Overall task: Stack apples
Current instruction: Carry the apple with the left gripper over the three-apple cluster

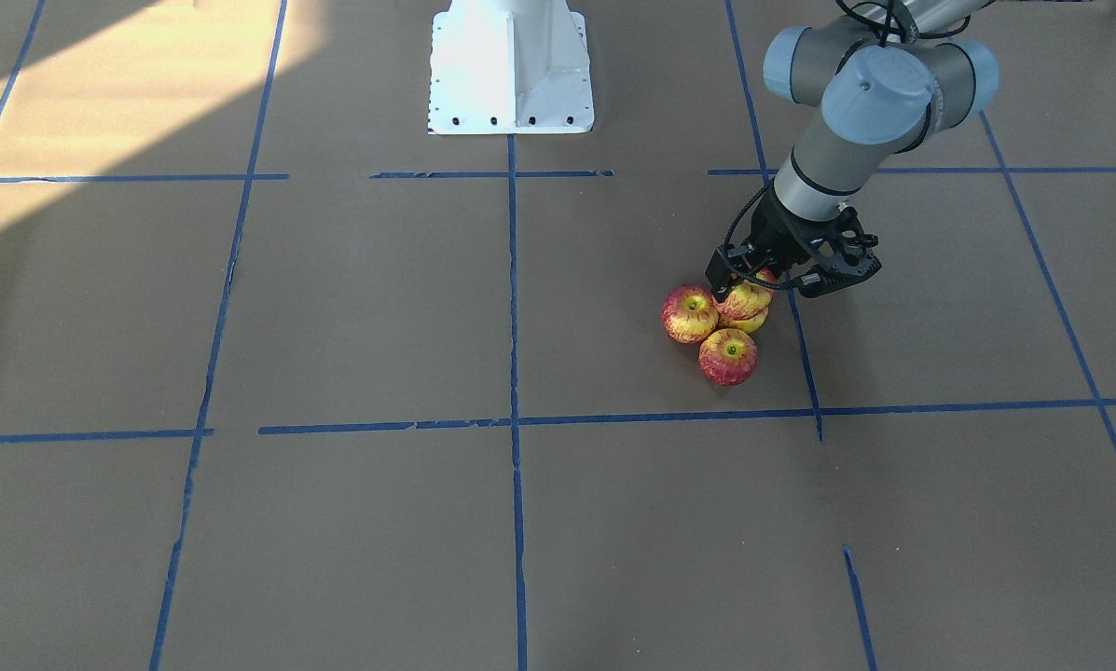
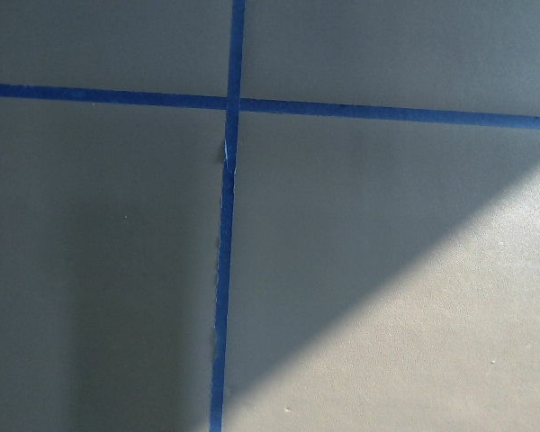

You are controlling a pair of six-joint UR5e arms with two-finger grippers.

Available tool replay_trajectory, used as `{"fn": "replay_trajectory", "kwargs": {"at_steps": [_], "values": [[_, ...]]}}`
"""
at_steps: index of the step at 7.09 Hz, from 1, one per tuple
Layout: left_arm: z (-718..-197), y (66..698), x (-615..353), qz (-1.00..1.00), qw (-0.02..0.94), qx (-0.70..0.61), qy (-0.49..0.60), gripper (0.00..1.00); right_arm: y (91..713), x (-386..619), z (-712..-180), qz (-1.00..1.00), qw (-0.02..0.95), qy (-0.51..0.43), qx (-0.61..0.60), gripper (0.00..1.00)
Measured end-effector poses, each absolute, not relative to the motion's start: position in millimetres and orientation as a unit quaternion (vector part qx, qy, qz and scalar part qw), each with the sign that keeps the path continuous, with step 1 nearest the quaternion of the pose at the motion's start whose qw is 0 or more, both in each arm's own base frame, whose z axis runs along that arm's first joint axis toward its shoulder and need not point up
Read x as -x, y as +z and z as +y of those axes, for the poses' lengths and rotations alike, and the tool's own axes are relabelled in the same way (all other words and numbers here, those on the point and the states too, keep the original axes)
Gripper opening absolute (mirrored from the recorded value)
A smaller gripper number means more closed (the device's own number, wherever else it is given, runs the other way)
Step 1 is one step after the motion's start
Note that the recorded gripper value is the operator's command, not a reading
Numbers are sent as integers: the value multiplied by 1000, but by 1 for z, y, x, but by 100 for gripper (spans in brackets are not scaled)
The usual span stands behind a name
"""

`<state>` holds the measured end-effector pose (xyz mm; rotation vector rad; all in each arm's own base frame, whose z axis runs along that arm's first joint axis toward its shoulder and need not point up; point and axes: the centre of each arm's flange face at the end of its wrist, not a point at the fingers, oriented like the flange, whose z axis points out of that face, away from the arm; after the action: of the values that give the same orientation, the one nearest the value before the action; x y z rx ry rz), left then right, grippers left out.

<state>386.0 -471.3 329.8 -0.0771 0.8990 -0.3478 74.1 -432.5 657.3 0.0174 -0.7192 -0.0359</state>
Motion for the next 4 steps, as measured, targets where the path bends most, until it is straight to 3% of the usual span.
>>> {"fn": "replay_trajectory", "kwargs": {"at_steps": [4], "values": [[-469, 327, -401, 427, 889, 27, -164, 0, 657, -74, -432, -352, 936, -18, -9, 100]]}}
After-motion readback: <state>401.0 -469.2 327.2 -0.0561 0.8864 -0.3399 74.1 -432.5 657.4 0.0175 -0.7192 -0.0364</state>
